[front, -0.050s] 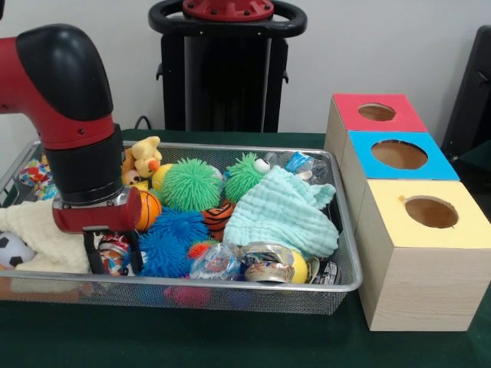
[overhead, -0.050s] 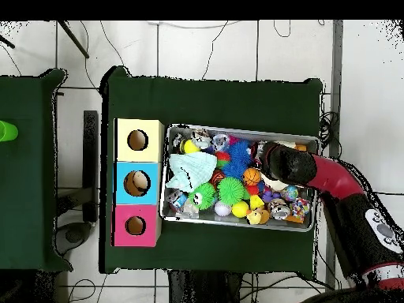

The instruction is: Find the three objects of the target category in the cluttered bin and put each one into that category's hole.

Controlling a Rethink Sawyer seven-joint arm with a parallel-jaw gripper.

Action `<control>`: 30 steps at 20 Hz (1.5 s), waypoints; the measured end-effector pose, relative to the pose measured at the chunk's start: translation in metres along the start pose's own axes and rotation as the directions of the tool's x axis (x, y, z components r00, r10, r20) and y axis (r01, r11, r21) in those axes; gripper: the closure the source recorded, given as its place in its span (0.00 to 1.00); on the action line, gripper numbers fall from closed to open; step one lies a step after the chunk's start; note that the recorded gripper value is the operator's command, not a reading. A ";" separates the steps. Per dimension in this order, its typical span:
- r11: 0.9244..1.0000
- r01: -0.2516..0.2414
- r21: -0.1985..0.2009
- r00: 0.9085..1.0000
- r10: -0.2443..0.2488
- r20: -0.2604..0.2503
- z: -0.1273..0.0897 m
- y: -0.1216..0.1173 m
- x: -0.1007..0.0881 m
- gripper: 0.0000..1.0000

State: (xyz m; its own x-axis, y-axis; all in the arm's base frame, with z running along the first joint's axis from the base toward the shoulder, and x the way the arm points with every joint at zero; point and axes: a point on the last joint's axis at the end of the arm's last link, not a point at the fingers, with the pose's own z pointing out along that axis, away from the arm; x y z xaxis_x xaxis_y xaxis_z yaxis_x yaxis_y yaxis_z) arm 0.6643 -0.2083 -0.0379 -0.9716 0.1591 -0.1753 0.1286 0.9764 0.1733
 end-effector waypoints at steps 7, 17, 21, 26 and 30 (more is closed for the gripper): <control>1.000 -0.020 0.002 1.000 0.020 0.003 0.001 -0.012 0.002 0.00; 1.000 -0.020 0.001 1.000 0.020 0.003 0.001 -0.012 0.001 0.00; 1.000 -0.020 0.002 1.000 0.020 0.003 0.001 -0.013 0.002 1.00; 1.000 -0.020 0.002 1.000 0.020 0.003 0.001 -0.013 0.002 1.00; 1.000 -0.020 0.002 1.000 0.020 0.003 0.001 -0.013 0.002 1.00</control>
State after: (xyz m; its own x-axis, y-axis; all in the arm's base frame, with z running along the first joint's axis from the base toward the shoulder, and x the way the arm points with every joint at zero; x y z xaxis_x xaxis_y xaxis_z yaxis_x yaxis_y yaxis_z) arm 0.6611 -0.2204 -0.0412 -0.9683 0.1790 -0.1745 0.1484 0.9733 0.1750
